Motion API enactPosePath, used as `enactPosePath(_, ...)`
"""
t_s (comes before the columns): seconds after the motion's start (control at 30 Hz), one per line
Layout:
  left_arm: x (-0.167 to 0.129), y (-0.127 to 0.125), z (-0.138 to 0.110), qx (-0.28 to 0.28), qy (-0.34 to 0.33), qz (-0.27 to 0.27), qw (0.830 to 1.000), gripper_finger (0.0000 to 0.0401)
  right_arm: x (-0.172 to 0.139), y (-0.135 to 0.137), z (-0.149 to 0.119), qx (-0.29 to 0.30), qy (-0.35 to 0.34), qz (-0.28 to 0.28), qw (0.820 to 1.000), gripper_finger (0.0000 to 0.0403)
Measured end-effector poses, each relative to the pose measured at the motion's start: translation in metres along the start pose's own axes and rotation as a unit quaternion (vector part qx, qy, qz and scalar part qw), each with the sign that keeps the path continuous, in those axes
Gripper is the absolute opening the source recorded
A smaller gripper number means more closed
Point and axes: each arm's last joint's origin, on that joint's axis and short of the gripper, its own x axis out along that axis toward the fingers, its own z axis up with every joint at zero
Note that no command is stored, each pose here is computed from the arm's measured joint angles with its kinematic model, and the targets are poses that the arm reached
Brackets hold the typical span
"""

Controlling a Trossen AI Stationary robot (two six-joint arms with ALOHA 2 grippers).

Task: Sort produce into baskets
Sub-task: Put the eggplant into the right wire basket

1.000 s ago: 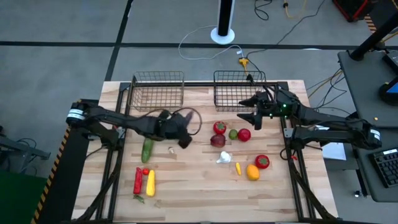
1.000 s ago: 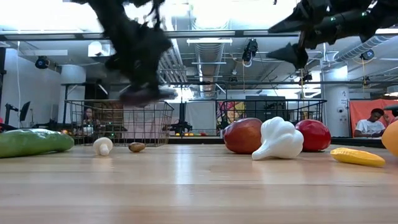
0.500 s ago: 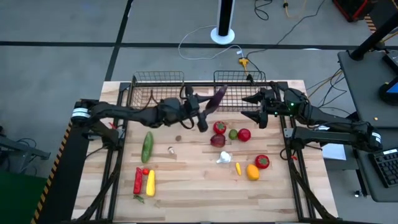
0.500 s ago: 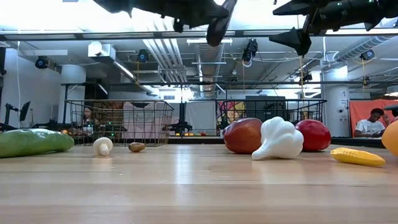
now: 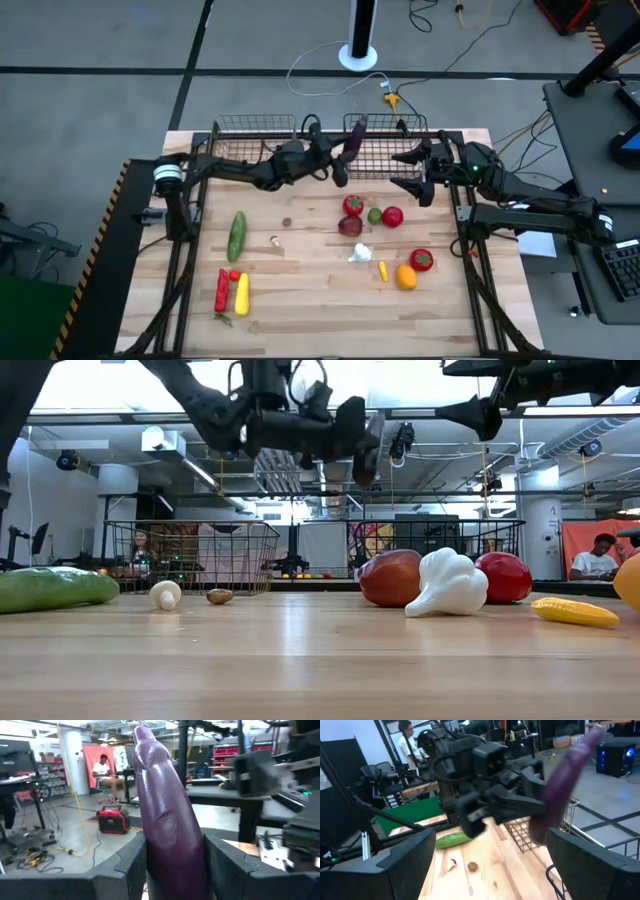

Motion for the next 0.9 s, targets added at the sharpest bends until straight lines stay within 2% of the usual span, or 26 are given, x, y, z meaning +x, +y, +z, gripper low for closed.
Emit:
enactPosePath(0.1,0.011,-0.001,-0.001,0.006,0.004,-0.007,1.000,0.0155,0.000,0.000,0.000,-0.001,0.001,0.000,1.000,0.0368)
enactPosePath(0.3,0.032,-0.001,-0.012,0.031,0.086,-0.007,0.996,0.0155,0.000,0.000,-0.001,0.001,0.007,-0.002,1.000,0.0368)
enactPosePath(0.53,0.046,0.003,-0.011,0.068,0.132,-0.005,0.989,0.0155,0.000,0.000,-0.002,0.005,0.009,-0.001,1.000,0.0368)
enactPosePath(0.63,0.050,0.010,-0.009,0.103,0.168,-0.005,0.980,0.0155,0.000,0.000,-0.002,0.005,0.009,-0.001,1.000,0.0368)
enactPosePath(0.8,0.055,0.017,0.001,0.187,0.247,-0.027,0.950,0.0155,0.000,0.000,-0.002,0.005,0.009,-0.001,1.000,0.0368)
enactPosePath(0.9,0.059,0.020,0.014,0.188,0.234,-0.053,0.952,0.0155,0.000,0.000,-0.002,0.005,0.009,-0.001,1.000,0.0368)
